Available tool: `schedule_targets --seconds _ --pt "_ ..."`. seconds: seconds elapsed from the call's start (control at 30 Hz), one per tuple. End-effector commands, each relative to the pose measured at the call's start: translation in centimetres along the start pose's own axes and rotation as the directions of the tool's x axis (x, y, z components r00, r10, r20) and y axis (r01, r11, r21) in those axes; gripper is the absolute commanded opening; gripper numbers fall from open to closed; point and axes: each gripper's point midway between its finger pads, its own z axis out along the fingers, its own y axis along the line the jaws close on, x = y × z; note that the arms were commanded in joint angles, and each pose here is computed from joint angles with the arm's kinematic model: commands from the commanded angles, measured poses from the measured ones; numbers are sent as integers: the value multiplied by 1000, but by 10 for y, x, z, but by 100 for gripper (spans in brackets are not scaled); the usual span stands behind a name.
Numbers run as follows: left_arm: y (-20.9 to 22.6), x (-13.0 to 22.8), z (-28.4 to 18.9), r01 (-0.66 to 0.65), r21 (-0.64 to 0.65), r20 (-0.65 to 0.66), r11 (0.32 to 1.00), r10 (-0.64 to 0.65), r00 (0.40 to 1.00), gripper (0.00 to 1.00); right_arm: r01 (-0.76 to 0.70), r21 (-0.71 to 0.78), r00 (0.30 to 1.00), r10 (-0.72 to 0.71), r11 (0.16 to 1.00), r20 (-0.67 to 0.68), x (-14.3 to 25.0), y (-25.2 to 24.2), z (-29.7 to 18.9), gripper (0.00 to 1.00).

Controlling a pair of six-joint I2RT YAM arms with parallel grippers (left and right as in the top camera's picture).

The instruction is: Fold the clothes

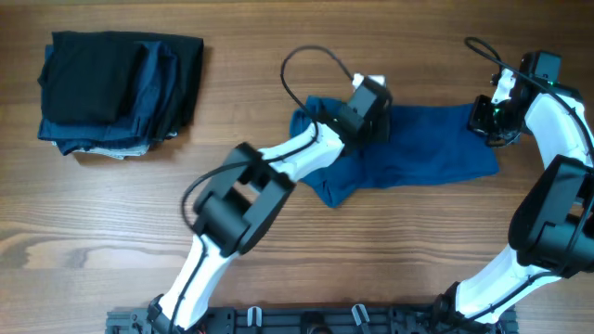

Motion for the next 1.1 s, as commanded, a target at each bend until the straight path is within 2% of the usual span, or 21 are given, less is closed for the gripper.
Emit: schedule_targets --seconds 0.0,0.13,0.27,0.37,0.5,0.6,0.67,0.77,0.87,1.07 --pt "21 17 16 -18 -57 -35 998 16 999 4 -13 -29 1000 13 1000 -17 3 6 6 4" --pt "5 -19 -2 -73 -33 61 997 75 995 4 -35 -29 999 35 999 -16 3 7 6 5" --pt "-20 -55 -43 -124 -22 139 992 126 982 4 -41 -49 999 41 998 0 -1 10 5 4" --pt "-23 -87 -90 -108 -101 229 989 129 965 4 -53 -58 998 54 997 18 -7 12 3 4" --pt "4 -113 -168 -43 -297 288 954 133 948 4 -36 -57 999 38 998 28 -15 13 -7 4" --pt "28 -115 -207 -11 -368 261 930 114 958 4 15 -35 999 -14 999 37 -18 10 -8 4" --pt "55 -111 -235 20 -423 223 906 83 971 4 26 45 999 -27 999 30 -15 -4 -6 18" --pt "84 -104 -253 49 -482 176 875 42 983 4 14 146 1000 -16 989 14 -9 -23 -3 17" --pt "118 -92 -263 79 -545 118 835 -16 993 4 15 149 1000 -15 989 0 -2 -25 7 17" --pt "151 -81 -276 109 -602 71 791 -83 994 4 42 148 999 -46 988 21 2 -30 39 18"
